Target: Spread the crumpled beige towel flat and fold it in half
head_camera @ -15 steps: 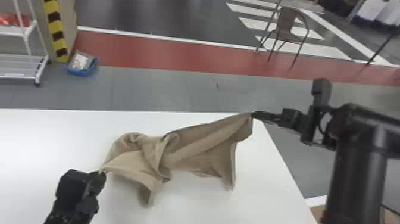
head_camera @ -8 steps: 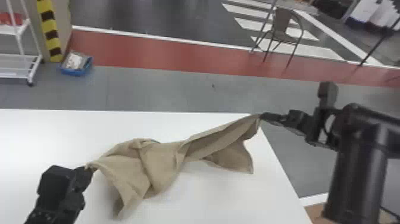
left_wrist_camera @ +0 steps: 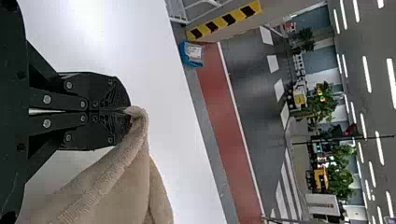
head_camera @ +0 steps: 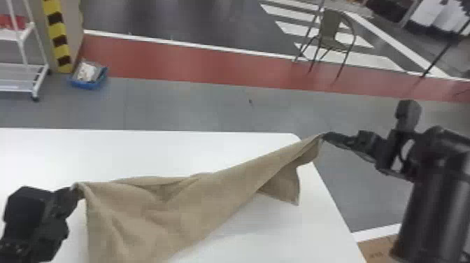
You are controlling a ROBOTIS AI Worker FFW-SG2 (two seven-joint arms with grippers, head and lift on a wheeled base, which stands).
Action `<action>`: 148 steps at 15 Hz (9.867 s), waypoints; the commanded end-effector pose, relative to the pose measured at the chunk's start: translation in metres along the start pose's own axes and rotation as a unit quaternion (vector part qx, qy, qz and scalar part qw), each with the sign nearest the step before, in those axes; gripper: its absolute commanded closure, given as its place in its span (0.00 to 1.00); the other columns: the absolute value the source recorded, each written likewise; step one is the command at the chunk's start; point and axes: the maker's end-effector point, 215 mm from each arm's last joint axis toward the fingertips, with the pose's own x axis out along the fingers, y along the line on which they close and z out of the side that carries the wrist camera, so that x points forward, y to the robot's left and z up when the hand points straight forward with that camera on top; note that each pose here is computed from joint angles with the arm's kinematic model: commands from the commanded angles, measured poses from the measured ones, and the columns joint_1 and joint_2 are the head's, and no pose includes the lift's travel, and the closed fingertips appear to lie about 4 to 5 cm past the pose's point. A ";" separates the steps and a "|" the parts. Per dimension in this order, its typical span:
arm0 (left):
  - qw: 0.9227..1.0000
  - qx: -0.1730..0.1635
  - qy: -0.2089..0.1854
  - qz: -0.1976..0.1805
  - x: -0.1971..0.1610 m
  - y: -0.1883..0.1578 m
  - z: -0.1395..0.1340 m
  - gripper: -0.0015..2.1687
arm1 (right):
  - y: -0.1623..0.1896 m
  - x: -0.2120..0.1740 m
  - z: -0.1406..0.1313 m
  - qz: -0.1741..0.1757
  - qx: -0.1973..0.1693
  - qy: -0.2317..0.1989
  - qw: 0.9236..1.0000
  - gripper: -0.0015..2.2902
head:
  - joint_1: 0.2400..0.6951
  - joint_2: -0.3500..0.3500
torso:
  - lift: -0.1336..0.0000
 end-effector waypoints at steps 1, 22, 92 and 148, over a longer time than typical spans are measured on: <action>1.000 0.000 0.004 0.004 0.003 0.011 0.002 0.64 | -0.007 -0.005 -0.006 0.002 0.011 0.001 1.000 0.53 | 1.00 0.01 | 1.00; 0.993 0.025 0.029 -0.112 -0.086 0.026 -0.055 0.01 | 0.037 0.018 -0.047 0.039 -0.007 0.049 0.998 0.53 | 1.00 0.09 | 1.00; 0.978 0.114 0.020 -0.173 -0.095 -0.052 -0.056 0.20 | 0.058 -0.020 -0.037 0.102 0.026 0.044 0.993 0.53 | 1.00 0.04 | 1.00; 0.989 -0.071 0.091 -0.097 -0.101 0.058 0.016 0.79 | 0.046 -0.038 0.013 0.125 0.038 0.019 0.991 0.53 | 1.00 0.11 | 1.00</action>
